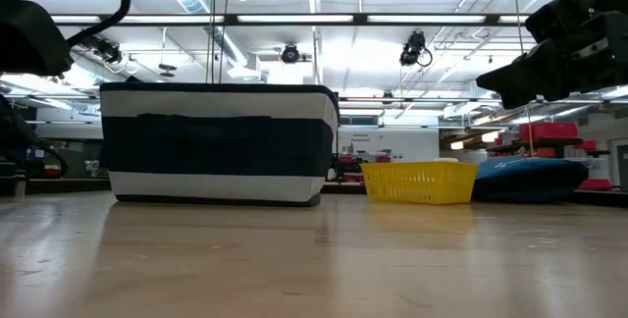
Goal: Pick & place medical supplies in basket/bin
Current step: Put the light blue patient gown into the blue bin
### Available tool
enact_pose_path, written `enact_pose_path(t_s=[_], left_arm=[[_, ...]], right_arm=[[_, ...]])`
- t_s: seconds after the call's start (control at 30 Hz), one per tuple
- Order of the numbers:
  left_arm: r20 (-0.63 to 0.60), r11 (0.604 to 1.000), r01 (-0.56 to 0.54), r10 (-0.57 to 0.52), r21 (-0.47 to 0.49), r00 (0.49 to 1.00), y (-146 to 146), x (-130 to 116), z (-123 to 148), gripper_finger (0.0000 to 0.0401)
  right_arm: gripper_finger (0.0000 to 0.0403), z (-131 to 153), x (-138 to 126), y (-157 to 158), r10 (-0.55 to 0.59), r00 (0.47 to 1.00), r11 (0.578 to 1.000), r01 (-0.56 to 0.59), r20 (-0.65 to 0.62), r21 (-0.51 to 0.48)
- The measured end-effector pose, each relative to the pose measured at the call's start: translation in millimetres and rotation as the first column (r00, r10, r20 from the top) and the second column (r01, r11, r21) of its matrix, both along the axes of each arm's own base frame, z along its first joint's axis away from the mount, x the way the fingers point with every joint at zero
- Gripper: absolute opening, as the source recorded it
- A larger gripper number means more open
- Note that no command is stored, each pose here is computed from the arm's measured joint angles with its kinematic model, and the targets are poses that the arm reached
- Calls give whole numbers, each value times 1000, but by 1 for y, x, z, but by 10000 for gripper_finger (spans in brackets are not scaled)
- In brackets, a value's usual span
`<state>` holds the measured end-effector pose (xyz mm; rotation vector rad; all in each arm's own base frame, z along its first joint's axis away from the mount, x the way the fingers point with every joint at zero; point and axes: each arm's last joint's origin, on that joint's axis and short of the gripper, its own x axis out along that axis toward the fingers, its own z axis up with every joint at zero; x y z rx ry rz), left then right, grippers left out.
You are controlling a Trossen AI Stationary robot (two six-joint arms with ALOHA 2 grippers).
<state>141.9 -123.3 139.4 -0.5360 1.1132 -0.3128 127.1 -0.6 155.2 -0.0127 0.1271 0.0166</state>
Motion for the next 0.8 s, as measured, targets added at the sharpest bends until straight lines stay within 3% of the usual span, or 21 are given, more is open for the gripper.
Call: enact_pose_path(t_s=[0.3,0.63,0.73,0.8], left_arm=[[-17,999,31,-31,23,999,-12,4,-16,209],[37,996,94,-94,-11,995,-31,12,-32,217],[66,991,134,-133,-16,989,-33,13,-32,174],[84,984,174,-172,-22,982,-33,13,-32,119]], right_arm=[[9,0,0,0,0,1000,1000,0,1,0],[9,0,0,0,-2,1000,1000,2,0,0],[9,0,0,0,-3,1000,1000,3,0,-1],[9,0,0,0,-2,1000,1000,2,0,-1]])
